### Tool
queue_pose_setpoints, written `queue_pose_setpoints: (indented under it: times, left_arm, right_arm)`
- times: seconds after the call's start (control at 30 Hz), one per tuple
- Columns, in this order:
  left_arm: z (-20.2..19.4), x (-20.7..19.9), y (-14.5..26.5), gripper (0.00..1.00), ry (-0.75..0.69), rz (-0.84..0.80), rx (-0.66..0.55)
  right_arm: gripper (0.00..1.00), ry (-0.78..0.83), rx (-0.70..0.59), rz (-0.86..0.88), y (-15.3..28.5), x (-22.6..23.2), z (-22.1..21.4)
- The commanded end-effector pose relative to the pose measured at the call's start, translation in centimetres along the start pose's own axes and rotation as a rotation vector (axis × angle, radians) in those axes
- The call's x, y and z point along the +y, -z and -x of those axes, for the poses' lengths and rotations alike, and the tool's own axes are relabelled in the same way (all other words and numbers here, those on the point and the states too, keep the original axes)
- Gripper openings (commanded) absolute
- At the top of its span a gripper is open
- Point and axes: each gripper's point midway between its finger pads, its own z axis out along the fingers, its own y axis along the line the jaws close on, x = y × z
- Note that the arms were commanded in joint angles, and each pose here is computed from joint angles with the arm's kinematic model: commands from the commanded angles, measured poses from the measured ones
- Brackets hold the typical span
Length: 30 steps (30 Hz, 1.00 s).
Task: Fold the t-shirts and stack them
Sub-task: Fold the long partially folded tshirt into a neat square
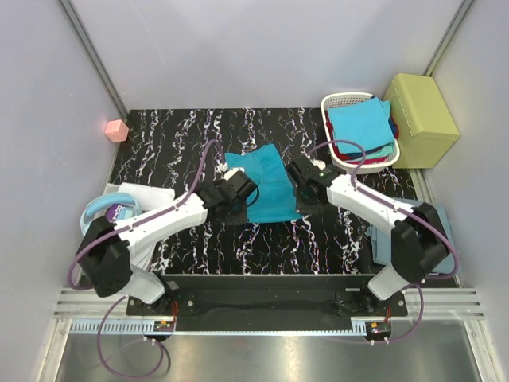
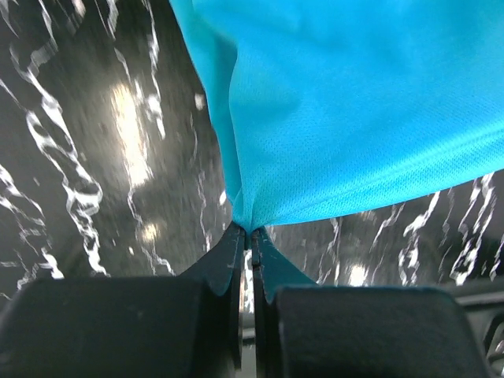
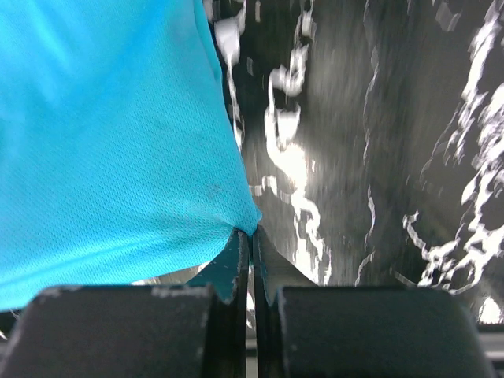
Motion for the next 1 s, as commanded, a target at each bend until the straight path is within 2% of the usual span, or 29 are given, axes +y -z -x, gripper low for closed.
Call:
queue_pose_setpoints:
  times: [0.0, 0.23, 0.47, 0.57, 0.8, 0.97]
  left_arm:
    - [-2.7, 3.1, 1.4, 0.0, 0.012, 0.059, 0.029]
    - [-6.5, 5.2, 2.4, 0.0, 0.056, 0.073, 0.077]
    - [-9.5, 5.9, 3.6, 0.0, 0.081, 0.08, 0.103]
    - [-9.0, 5.6, 4.3, 0.0, 0.1, 0.075, 0.079]
    - [-4.4, 4.3, 6.0, 0.0, 0.059, 0.097, -0.043]
    - [-2.5, 3.7, 5.7, 0.0, 0.057, 0.119, -0.058]
  right_arm:
    - [0.0, 0.013, -0.005, -0.037, 1.1, -2.0, -2.5]
    - [0.0, 0.041, 0.049, -0.007, 1.5, -1.5, -6.6]
    - [0.0, 0.035, 0.043, -0.008, 2.1, -2.2, -7.3]
    - [0.0, 0.034, -0.003, -0.002, 3.2, -2.2, -6.1]
    - [0.0, 0.065, -0.103, 0.008, 5.5, -0.6, -2.1]
    - [0.0, 0.089, -0.146, -0.009, 5.6, 0.8, 0.3]
